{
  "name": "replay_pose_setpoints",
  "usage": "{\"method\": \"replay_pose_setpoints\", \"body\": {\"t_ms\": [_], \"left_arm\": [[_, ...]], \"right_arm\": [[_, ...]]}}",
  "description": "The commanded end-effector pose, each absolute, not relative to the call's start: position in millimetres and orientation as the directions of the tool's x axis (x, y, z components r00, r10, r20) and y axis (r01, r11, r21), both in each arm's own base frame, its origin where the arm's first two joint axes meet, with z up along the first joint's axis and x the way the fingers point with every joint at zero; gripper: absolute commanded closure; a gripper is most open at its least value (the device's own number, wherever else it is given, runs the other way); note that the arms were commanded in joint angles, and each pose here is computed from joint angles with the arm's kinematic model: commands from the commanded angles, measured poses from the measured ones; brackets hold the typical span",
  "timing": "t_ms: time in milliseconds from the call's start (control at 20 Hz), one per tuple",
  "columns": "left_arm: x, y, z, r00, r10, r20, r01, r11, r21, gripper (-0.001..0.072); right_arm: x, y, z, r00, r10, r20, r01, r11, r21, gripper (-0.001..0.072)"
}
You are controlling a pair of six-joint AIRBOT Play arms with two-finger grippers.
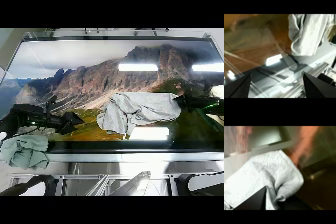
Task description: Fold the shirts.
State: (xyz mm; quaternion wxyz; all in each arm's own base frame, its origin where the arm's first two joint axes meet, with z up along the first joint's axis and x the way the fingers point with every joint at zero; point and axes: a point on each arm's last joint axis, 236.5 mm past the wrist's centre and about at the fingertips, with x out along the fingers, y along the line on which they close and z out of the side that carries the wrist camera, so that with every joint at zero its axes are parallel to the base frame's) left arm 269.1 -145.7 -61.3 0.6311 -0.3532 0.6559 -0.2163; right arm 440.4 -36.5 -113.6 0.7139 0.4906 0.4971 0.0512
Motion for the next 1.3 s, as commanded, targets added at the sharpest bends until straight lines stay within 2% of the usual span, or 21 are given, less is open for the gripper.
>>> {"method": "replay_pose_setpoints", "body": {"t_ms": [0, 50, 100, 250, 300, 450, 500, 550, 650, 800, 850, 950, 1000, 1100, 1200, 1250], "left_arm": [[290, -168, -89, 0.06, -0.717, -0.695, -0.202, 0.673, -0.711, 0.0004], [293, -179, -101, 0.028, -0.71, -0.703, -0.192, 0.687, -0.701, 0.0013], [296, -190, -110, -0.005, -0.707, -0.707, -0.181, 0.696, -0.695, 0.0012], [317, -229, -125, -0.062, -0.71, -0.702, -0.117, 0.704, -0.701, 0.0012], [327, -246, -125, -0.067, -0.725, -0.686, -0.1, 0.689, -0.718, 0.0046], [350, -288, -115, -0.091, -0.743, -0.663, -0.001, 0.666, -0.746, 0.041], [347, -299, -106, -0.134, -0.754, -0.643, 0.032, 0.646, -0.763, 0.0628], [343, -305, -94, -0.178, -0.764, -0.62, 0.059, 0.621, -0.782, 0.0688], [340, -305, -53, -0.237, -0.786, -0.57, 0.135, 0.555, -0.821, 0.0689], [356, -278, 58, -0.166, -0.833, -0.528, 0.307, 0.465, -0.83, 0.069], [358, -264, 111, -0.105, -0.847, -0.522, 0.408, 0.442, -0.799, 0.069], [347, -237, 223, 0.085, -0.866, -0.493, 0.608, 0.437, -0.663, 0.0689], [333, -225, 278, 0.196, -0.868, -0.455, 0.689, 0.453, -0.566, 0.0689], [281, -205, 376, 0.394, -0.852, -0.344, 0.795, 0.504, -0.338, 0.0687], [230, -189, 431, 0.522, -0.813, -0.258, 0.808, 0.568, -0.156, 0.0687], [211, -184, 446, 0.556, -0.799, -0.227, 0.801, 0.589, -0.111, 0.0687]], "right_arm": [[458, -17, -101, 0.515, 0.584, -0.627, 0.362, 0.515, 0.777, 0.0514], [459, -13, -100, 0.51, 0.588, -0.627, 0.356, 0.519, 0.777, 0.0603], [459, -11, -100, 0.507, 0.591, -0.627, 0.353, 0.521, 0.777, 0.0635], [456, -6, -98, 0.496, 0.608, -0.62, 0.338, 0.522, 0.783, 0.0635], [455, -5, -98, 0.492, 0.615, -0.616, 0.337, 0.518, 0.786, 0.0635], [450, 2, -94, 0.47, 0.646, -0.602, 0.326, 0.506, 0.798, 0.0651], [448, 6, -89, 0.464, 0.66, -0.59, 0.31, 0.503, 0.807, 0.07], [447, 10, -81, 0.464, 0.68, -0.568, 0.279, 0.497, 0.822, 0.0699], [449, 18, -35, 0.497, 0.73, -0.47, 0.174, 0.446, 0.878, 0.07], [446, 22, 108, 0.61, 0.771, -0.184, -0.182, 0.362, 0.914, 0.07], [432, 25, 176, 0.632, 0.773, -0.047, -0.365, 0.351, 0.863, 0.0699], [371, 36, 312, 0.608, 0.762, 0.223, -0.678, 0.353, 0.645, 0.0699], [334, 44, 367, 0.589, 0.741, 0.322, -0.761, 0.376, 0.528, 0.0699], [262, 68, 442, 0.611, 0.675, 0.414, -0.791, 0.541, 0.286, 0.0699], [217, 92, 475, 0.714, 0.563, 0.416, -0.649, 0.755, 0.092, 0.07], [200, 102, 484, 0.738, 0.523, 0.426, -0.585, 0.811, 0.019, 0.07]]}}
